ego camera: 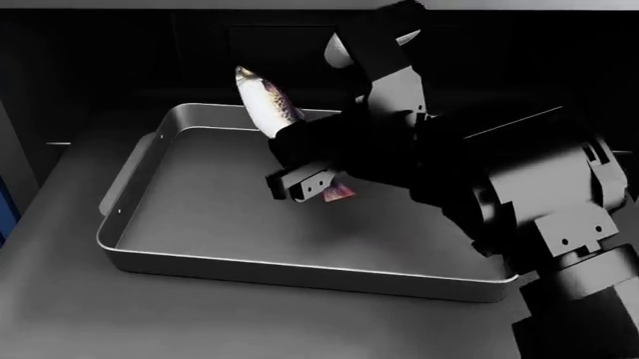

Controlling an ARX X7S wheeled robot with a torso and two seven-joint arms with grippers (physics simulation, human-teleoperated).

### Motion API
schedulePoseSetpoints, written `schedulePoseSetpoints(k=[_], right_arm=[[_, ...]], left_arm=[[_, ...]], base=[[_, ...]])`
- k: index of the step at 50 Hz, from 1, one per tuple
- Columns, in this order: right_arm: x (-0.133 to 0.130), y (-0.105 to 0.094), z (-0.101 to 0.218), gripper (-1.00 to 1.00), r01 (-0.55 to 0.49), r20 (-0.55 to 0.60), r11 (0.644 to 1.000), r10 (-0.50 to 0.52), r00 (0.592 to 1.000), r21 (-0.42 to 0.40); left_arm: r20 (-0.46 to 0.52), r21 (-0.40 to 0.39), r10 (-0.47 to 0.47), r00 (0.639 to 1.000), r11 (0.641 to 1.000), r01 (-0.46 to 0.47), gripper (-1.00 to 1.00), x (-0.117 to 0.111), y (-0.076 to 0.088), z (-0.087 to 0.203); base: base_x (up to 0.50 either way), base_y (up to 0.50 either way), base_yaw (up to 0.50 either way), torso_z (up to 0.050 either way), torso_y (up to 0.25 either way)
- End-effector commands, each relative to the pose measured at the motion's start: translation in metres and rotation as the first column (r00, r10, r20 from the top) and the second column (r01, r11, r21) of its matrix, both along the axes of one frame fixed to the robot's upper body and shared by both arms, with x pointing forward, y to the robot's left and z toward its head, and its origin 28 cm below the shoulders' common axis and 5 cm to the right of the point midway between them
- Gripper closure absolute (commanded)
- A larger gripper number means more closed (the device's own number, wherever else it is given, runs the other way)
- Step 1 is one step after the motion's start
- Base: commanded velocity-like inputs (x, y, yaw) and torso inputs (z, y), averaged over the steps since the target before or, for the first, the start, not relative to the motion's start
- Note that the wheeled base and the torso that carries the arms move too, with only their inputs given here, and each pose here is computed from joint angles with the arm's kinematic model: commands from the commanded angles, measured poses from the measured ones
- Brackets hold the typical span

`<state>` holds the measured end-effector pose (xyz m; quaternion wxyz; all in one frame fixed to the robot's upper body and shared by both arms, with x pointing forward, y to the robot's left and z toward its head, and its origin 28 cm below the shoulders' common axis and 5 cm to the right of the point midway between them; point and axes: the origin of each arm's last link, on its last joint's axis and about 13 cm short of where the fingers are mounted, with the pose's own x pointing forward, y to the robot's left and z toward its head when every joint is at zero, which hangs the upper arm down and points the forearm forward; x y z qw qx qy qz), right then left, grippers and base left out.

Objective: Pick the fish from the top rack in the oven and place it on the plate on the counter.

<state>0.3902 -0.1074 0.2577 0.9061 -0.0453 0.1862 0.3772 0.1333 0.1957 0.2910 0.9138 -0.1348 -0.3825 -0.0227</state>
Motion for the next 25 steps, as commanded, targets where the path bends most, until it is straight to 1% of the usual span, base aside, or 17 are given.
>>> schedulePoseSetpoints(k=[1,9,15,16,17,18,20,22,25], right_arm=[[-0.020,0.006,0.023,1.00,-0.070,0.068,0.997,0.068,0.995,0.033],[-0.037,0.013,0.038,1.00,-0.127,0.110,0.990,0.121,0.987,0.053],[-0.058,0.016,0.060,1.00,-0.171,0.179,0.982,0.154,0.972,0.084],[-0.064,0.017,0.064,1.00,-0.175,0.194,0.979,0.153,0.969,0.102],[-0.070,0.017,0.067,1.00,-0.183,0.209,0.978,0.160,0.965,0.098],[-0.077,0.017,0.070,1.00,-0.189,0.225,0.975,0.160,0.961,0.112],[-0.088,0.018,0.073,1.00,-0.198,0.252,0.974,0.166,0.953,0.106],[-0.104,0.020,0.079,1.00,-0.214,0.284,0.969,0.172,0.943,0.126],[-0.119,0.019,0.087,1.00,-0.221,0.315,0.963,0.165,0.935,0.151]], left_arm=[[0.004,0.001,-0.003,1.000,1.000,0.003,-1.00,0.000,0.000,0.000],[0.005,-0.005,0.000,1.000,1.000,0.000,-1.00,-0.001,0.002,0.000],[0.009,-0.010,0.000,1.000,1.000,0.001,-1.00,-0.002,0.003,0.000],[0.010,-0.011,-0.002,1.000,1.000,0.002,-1.00,-0.002,0.003,0.001],[0.012,-0.010,-0.004,1.000,1.000,0.004,-1.00,-0.002,0.003,0.001],[0.013,-0.010,-0.005,1.000,1.000,0.005,-1.00,-0.002,0.003,0.001],[0.016,-0.009,-0.006,1.000,1.000,0.006,-1.00,-0.003,0.004,0.002],[0.019,-0.008,-0.009,1.000,1.000,0.009,-1.00,-0.003,0.004,0.002],[0.023,-0.008,-0.012,1.000,1.000,0.012,-1.00,-0.004,0.005,0.003]], base=[[0.00,0.00,0.00,0.000,0.000],[0.00,0.00,0.00,0.000,0.000],[0.00,0.00,0.00,0.000,0.000],[0.00,0.00,0.00,0.000,0.000],[0.00,0.00,0.00,0.000,0.000],[0.00,0.00,0.00,0.000,0.000],[0.00,0.00,0.00,0.000,0.000],[0.00,0.00,0.00,0.000,0.000],[0.00,0.00,0.00,0.000,0.000]])
